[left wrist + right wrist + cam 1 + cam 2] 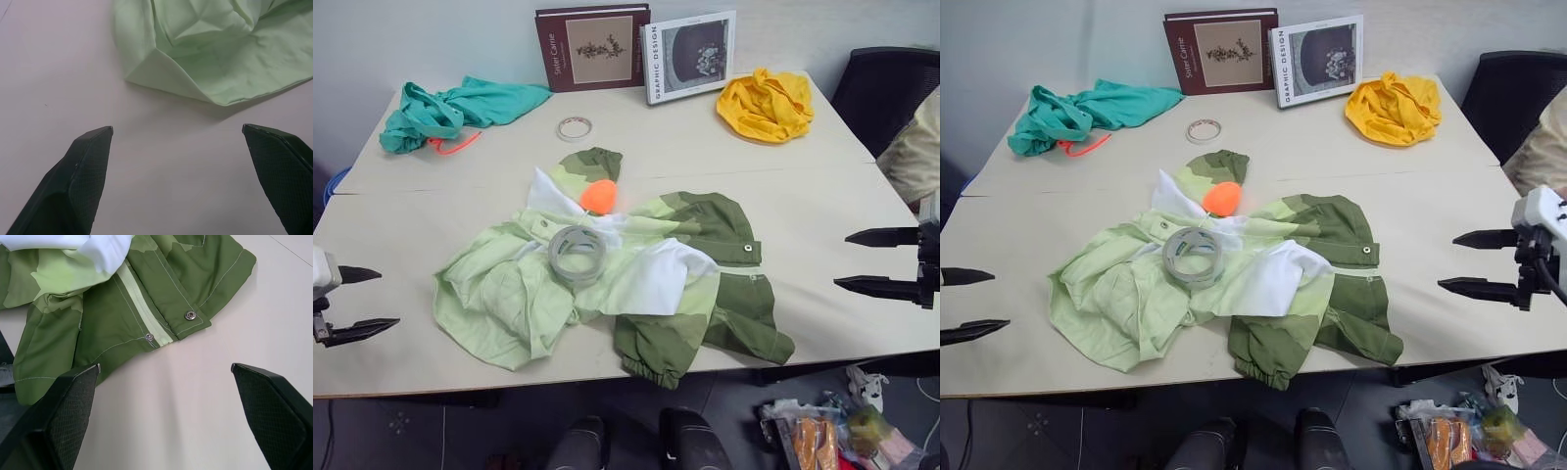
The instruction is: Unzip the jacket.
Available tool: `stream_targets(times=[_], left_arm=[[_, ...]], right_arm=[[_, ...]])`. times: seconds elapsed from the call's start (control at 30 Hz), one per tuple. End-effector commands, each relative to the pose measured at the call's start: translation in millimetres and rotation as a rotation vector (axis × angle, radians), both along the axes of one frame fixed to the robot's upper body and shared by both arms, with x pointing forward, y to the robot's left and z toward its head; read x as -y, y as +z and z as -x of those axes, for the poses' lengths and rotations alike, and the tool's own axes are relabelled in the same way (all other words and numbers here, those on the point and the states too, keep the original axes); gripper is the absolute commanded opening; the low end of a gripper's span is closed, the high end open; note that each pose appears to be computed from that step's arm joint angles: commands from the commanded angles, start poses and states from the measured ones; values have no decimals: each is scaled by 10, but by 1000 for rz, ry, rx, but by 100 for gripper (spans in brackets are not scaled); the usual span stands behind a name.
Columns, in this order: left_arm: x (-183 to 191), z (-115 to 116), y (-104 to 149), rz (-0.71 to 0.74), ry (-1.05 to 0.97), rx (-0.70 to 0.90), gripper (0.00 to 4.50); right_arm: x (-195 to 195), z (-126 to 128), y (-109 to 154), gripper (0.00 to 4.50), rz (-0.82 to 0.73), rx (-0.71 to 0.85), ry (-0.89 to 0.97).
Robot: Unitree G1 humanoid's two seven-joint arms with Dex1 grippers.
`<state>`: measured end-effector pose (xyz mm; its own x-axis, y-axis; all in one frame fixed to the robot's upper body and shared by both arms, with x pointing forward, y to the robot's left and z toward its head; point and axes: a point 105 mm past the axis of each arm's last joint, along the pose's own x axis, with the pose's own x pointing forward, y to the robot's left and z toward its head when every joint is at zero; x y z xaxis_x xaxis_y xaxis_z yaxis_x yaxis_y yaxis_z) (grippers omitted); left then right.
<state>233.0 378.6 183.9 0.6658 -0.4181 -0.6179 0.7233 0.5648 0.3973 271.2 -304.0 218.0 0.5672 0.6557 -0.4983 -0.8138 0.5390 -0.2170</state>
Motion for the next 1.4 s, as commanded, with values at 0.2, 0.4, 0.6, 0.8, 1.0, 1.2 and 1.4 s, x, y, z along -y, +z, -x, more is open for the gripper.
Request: stream_targets(times=[0.2, 0.4, 0.6, 0.8, 1.0, 1.2, 1.4], left_arm=[[64, -103, 77, 24, -7, 45, 446], [161, -136, 77, 34, -35, 33, 446], [334, -177, 190, 127, -63, 35, 446], [788, -132, 439, 305, -210, 29, 446], [1215, -95, 456, 247, -367, -21, 446], [1204, -171, 282, 161, -377, -36, 450], [1172, -277, 167, 130, -364, -38, 450]], right_arm=[[23, -15, 69, 450, 15, 72, -8], [42, -30, 47, 450, 27, 81, -18], [65, -91, 69, 450, 28, 102, -55], [-326, -139, 272, 450, 21, 172, 75], [-1347, -157, 477, 450, 10, 264, 452], [-2499, -207, 382, 321, -82, 267, 727], [-3177, -350, 40, 253, -1, 288, 815]])
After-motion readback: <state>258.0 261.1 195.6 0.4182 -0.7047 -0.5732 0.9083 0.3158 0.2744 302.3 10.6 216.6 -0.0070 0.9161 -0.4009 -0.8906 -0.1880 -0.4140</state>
